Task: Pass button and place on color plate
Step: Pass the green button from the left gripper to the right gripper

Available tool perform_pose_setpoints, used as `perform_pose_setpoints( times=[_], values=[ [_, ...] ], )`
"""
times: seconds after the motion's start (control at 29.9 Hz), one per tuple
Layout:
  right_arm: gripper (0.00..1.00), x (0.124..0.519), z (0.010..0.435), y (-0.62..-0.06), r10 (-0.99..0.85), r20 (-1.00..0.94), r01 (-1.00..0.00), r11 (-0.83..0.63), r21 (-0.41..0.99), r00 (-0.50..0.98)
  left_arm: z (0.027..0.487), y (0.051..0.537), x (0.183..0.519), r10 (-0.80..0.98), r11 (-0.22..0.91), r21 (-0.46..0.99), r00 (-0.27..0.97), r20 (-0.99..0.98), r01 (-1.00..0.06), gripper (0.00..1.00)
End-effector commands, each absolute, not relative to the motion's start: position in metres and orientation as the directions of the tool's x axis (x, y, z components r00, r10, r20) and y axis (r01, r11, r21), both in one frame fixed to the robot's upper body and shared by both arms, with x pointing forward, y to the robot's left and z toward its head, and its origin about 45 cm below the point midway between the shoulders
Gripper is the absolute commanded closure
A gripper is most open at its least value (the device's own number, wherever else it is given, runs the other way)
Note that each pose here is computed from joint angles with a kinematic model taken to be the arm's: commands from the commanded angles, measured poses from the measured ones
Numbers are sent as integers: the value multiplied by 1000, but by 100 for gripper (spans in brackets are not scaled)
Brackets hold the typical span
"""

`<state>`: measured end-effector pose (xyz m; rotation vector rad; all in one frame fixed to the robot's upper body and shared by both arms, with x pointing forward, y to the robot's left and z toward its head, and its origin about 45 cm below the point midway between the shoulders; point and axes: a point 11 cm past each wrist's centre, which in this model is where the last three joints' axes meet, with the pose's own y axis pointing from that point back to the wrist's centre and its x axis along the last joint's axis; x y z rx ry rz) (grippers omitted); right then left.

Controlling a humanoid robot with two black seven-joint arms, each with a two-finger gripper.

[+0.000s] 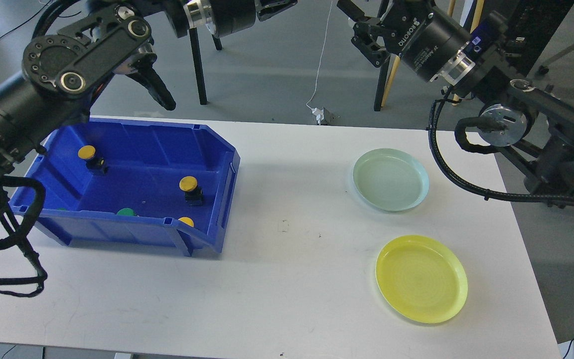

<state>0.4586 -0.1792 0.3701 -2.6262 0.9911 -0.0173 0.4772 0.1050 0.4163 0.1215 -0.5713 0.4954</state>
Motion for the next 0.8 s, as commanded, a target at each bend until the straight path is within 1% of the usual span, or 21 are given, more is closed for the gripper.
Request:
perform_pose_setpoints(
  times=[0.0,0.07,0.27,0.4,0.47,0.5,0.54,0.57,0.6,0.64,0.7,0.77],
  values=[
    [47,458,368,-178,-644,-107,-642,-703,-306,757,417,105,477,415,876,-25,728,546,-481,72],
    [58,458,368,-175,-640,-110,-638,-707,-305,761,416,105,477,414,876,-23,728,546,-481,72],
    [79,458,369,-172,-634,-111,-633,-711,-307,766,416,103,477,412,877,-22,729,547,-479,72],
    [89,459,372,-169,-632,-109,-630,-711,-314,768,414,101,476,409,880,-20,733,544,-475,72],
    [91,459,373,-165,-627,-110,-624,-713,-320,772,414,100,476,407,880,-19,733,544,-474,71],
    [91,459,373,-165,-625,-110,-623,-713,-322,773,414,100,476,408,879,-18,734,543,-476,68],
    [91,459,374,-165,-625,-110,-623,-713,-323,773,413,101,477,409,878,-14,734,542,-479,66],
    [91,459,374,-165,-624,-110,-622,-713,-323,774,412,100,477,410,874,-2,734,541,-486,60],
    [91,459,374,-165,-625,-109,-622,-713,-324,773,410,98,478,407,871,13,737,540,-491,50],
    [91,460,376,-165,-624,-107,-620,-713,-327,774,407,98,479,408,866,29,738,538,-500,39],
    [91,462,377,-167,-630,-104,-625,-709,-326,769,404,99,482,417,856,44,736,533,-516,14],
    [91,463,378,-168,-633,-101,-627,-707,-327,767,402,100,484,419,851,53,735,533,-523,9]
  ],
)
